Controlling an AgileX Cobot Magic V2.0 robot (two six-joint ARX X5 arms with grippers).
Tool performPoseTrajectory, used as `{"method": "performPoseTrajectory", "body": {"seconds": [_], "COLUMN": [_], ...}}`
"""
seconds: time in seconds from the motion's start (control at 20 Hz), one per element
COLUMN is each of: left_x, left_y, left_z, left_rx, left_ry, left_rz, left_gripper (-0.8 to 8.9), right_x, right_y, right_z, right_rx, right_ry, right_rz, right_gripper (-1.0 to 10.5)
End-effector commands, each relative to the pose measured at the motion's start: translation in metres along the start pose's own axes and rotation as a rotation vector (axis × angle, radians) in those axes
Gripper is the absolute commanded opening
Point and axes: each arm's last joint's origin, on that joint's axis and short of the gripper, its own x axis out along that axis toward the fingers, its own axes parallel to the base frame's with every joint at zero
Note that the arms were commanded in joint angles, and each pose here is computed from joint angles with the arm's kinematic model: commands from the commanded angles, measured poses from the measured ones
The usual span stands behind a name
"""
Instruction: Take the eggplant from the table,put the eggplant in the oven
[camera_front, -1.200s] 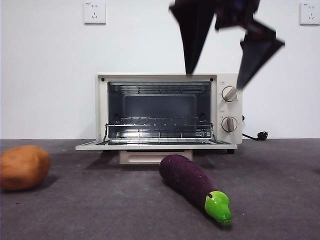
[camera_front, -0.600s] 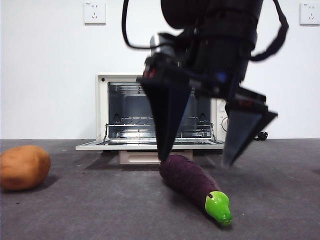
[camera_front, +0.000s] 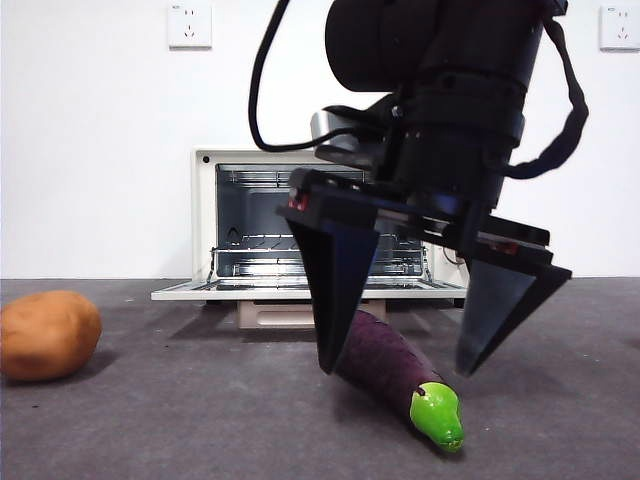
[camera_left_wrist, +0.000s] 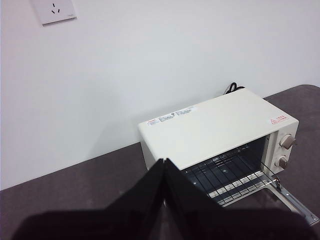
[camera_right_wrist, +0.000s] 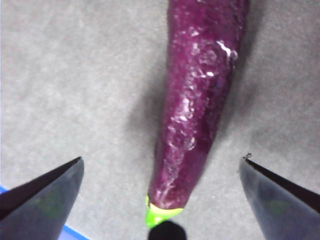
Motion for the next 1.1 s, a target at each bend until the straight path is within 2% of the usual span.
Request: {"method": "performPoseTrajectory", "body": {"seconds": [0.05, 0.1, 0.3, 0.5, 0.6, 0.7, 0.9, 1.1], "left_x": [0.001, 0.001, 0.001, 0.001, 0.001, 0.001, 0.001, 0.004], "left_y": [0.0, 0.0, 0.0, 0.0, 0.0, 0.0, 0.0, 0.0], "left_z": [-0.001, -0.001, -0.001, -0.001, -0.001, -0.001, -0.002, -0.002], "left_rx": [0.011, 0.011, 0.011, 0.011, 0.011, 0.011, 0.019, 0.029], "left_ry": [0.003, 0.003, 0.001, 0.003, 0.002, 0.003, 0.007, 0.016], "left_rz": [0.004, 0.004, 0.004, 0.004, 0.004, 0.004, 0.004, 0.003], "left_gripper": [-0.06, -0.06, -0.06, -0.06, -0.06, -0.06, -0.06, -0.06], "right_x": [0.009, 0.011, 0.014, 0.014, 0.014, 0.014, 0.005, -0.035], "right_y": [-0.003, -0.004, -0.005, -0.003, -0.003, -0.002, 0.001, 0.011], "right_z": [-0.008, -0.01, -0.011, -0.009, -0.009, -0.009, -0.01, -0.012], "right_rx": [0.022, 0.028, 0.027, 0.021, 0.022, 0.019, -0.008, -0.057], "right_ry": [0.031, 0.039, 0.027, 0.001, 0.003, -0.003, -0.024, -0.152], "right_rz": [-0.014, -0.023, -0.037, -0.027, -0.027, -0.025, 0.009, 0.068], "right_gripper": [5.3, 5.1, 2.0, 0.5, 0.5, -0.1, -0.1, -0.1]}}
